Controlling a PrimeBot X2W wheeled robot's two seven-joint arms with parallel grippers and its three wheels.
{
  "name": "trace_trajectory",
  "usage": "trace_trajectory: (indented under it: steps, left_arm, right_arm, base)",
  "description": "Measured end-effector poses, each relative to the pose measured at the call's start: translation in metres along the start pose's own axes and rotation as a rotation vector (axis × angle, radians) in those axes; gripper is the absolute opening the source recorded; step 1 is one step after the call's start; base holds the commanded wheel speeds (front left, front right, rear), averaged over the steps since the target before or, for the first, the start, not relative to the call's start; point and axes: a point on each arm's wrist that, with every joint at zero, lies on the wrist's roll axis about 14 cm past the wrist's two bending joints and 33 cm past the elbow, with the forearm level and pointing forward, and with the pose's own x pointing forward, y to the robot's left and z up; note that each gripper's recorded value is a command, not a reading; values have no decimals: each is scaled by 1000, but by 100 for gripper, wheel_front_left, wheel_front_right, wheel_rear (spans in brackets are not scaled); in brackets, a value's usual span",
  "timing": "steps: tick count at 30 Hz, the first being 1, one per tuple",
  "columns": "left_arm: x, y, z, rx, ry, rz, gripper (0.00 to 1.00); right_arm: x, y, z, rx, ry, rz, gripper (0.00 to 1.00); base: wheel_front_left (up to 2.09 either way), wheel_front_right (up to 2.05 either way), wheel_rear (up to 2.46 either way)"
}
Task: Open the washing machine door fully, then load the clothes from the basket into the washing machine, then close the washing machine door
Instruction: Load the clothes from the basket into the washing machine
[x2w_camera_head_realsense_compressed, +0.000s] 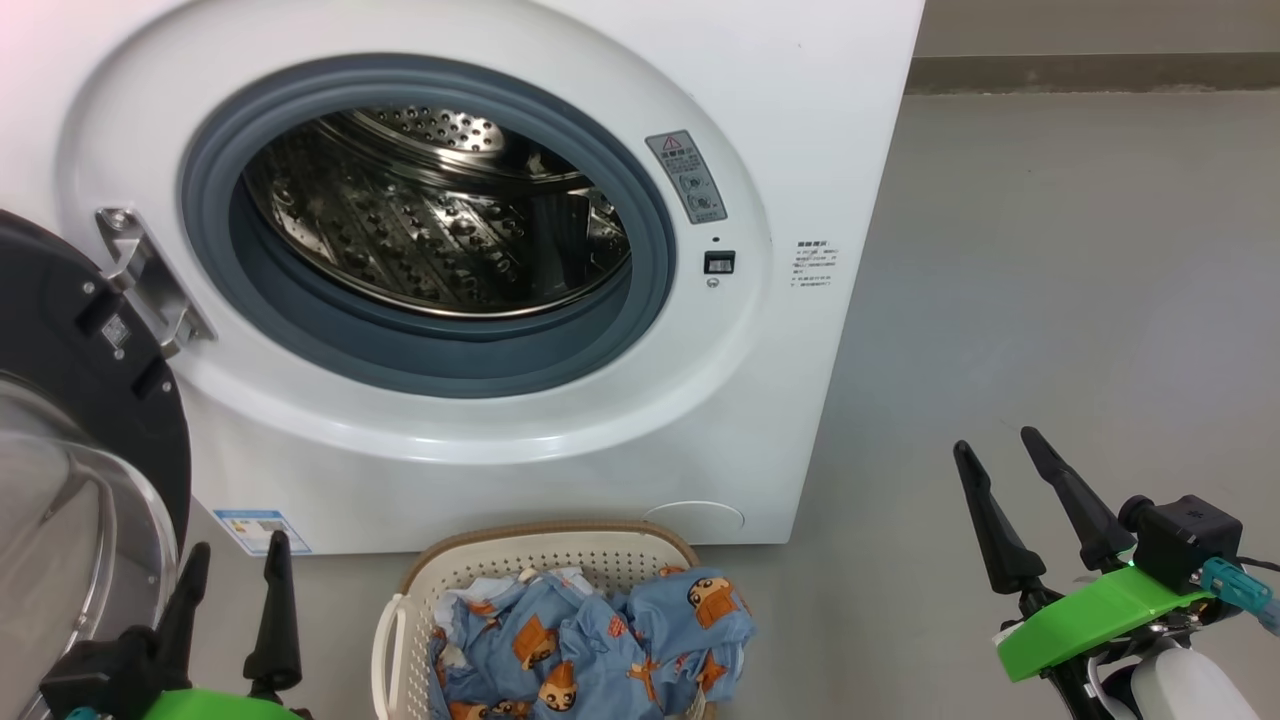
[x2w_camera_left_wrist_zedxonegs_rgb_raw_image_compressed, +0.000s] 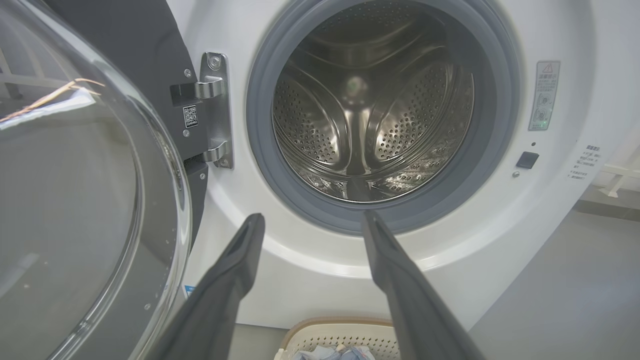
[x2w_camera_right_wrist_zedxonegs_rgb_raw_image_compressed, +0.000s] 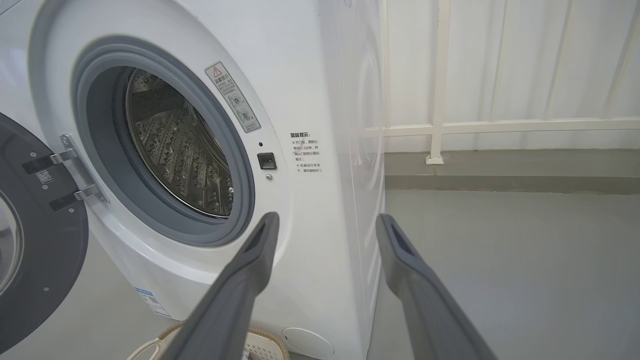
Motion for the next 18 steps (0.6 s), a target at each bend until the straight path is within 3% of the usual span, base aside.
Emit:
trace_trajectory:
  steps: [18]
  left_arm:
    - [0, 1, -2, -4, 3, 4, 100]
  right_arm:
    - [2, 1, -3, 2, 8, 3, 100]
  base:
    - [3, -3, 0]
